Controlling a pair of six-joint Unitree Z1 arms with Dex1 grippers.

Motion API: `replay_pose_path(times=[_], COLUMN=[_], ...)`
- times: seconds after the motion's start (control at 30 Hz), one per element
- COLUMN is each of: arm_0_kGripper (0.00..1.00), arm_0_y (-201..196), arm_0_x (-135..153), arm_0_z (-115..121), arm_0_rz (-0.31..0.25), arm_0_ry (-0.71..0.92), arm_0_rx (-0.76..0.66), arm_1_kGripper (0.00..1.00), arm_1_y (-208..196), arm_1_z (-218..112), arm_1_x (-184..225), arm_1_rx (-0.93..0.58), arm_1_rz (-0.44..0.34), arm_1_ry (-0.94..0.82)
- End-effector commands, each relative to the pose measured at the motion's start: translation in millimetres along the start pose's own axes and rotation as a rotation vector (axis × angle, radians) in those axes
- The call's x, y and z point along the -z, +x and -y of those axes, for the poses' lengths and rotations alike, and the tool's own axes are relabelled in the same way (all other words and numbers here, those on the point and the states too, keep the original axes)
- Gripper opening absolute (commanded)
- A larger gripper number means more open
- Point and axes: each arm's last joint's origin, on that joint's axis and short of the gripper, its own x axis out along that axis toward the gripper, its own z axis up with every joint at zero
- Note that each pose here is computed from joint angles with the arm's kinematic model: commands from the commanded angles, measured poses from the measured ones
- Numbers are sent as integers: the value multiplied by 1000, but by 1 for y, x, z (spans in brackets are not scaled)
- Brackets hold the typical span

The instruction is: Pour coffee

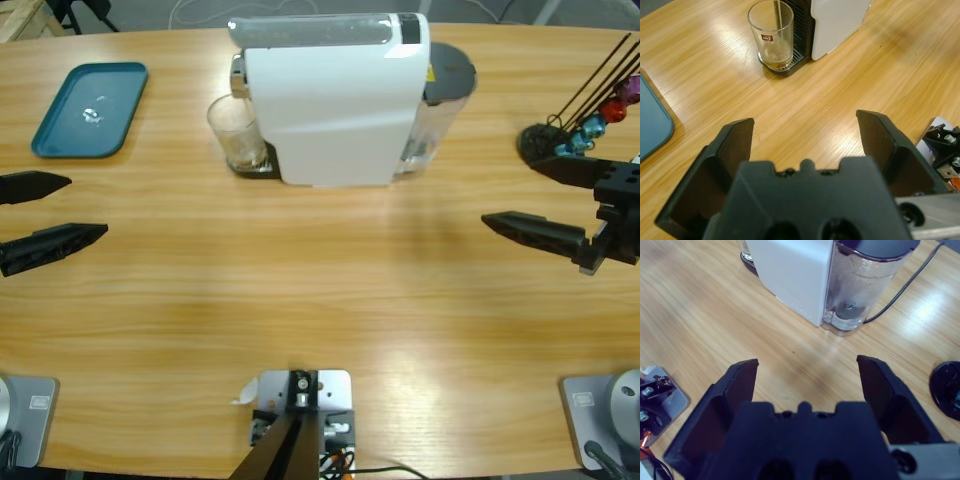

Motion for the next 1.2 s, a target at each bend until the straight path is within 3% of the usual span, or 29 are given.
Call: replay_pose_path(times=[0.03,1.2], arm_0_kGripper=[890,890], arm_0_y=[6,12], arm_0_x=[12,12], arm_0_z=[1,2], arm_0_rz=[-36,-39], arm_0_ry=[-11,-25], arm_0_rx=[10,50], arm_1_kGripper=[855,858], arm_1_y=[11,15], arm_1_z=[-1,-1], arm_1_x=[11,11], arm_1_rx=[5,0], arm_1_rz=[-63,-75], arm_1_ry=[-14,-14])
